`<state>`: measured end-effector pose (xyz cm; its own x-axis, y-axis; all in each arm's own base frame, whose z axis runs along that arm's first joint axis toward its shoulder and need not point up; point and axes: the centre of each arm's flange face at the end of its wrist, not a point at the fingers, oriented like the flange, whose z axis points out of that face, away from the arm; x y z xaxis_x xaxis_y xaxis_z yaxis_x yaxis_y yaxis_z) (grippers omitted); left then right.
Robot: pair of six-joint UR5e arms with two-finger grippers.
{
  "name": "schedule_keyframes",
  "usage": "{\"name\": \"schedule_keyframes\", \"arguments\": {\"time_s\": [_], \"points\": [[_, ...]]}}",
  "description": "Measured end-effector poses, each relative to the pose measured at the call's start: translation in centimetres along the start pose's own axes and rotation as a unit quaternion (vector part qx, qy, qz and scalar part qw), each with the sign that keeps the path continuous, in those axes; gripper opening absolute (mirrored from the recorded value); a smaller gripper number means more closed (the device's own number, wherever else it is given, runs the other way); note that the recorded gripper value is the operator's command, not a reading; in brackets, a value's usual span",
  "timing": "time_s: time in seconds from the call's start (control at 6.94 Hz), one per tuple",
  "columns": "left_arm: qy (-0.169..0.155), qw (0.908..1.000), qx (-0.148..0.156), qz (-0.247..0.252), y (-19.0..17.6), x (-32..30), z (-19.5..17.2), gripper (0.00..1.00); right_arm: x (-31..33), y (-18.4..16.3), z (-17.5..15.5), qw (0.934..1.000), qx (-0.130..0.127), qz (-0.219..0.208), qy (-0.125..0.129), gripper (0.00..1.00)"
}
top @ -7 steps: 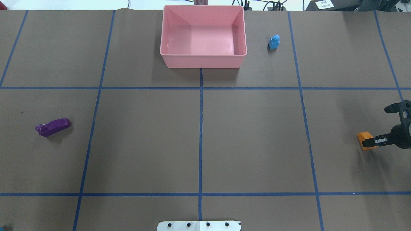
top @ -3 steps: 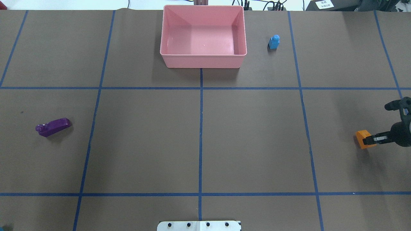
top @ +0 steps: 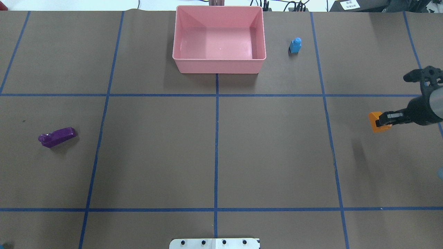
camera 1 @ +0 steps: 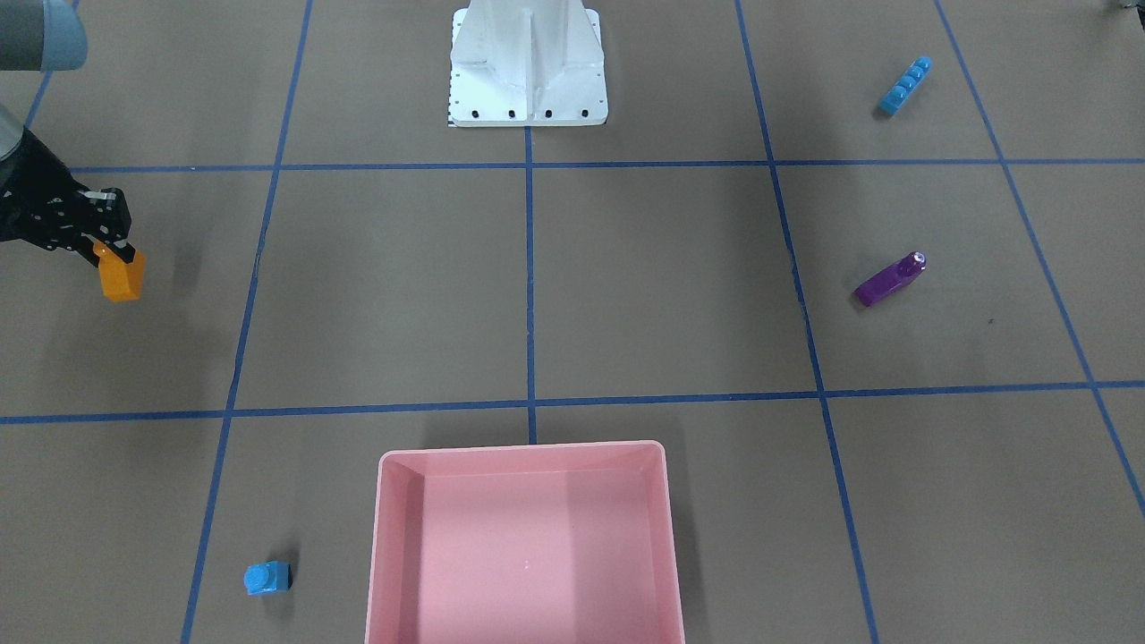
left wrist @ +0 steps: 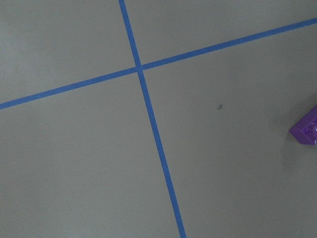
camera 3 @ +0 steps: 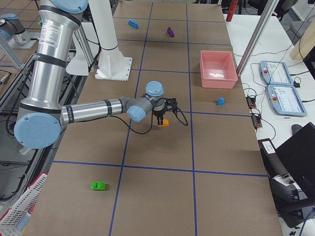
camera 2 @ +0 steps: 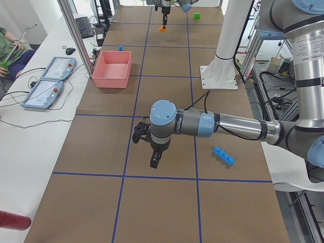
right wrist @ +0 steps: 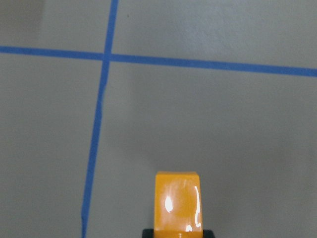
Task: Put all blocks into box
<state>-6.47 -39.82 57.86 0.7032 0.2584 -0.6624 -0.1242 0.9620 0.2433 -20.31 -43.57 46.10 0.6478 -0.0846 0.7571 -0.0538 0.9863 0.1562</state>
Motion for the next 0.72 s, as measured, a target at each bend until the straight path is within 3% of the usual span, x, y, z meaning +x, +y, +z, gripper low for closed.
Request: {"name": "schedule_keyframes", "arguments": {"time_s": [0.43, 0.72], "points": [[0.0, 1.0, 0.001, -0.001, -0.1, 0.1, 0.0, 1.0, -14.8, -12.2, -4.1, 0.9998, -0.004, 0.015, 0.01, 0.0], [0.0, 1.0, 0.001, 0.0, -0.2, 0.1, -0.1, 1.0, -24.9, -21.7, -4.5, 0.9994, -0.012, 0.026, 0.019, 0.0]]}}
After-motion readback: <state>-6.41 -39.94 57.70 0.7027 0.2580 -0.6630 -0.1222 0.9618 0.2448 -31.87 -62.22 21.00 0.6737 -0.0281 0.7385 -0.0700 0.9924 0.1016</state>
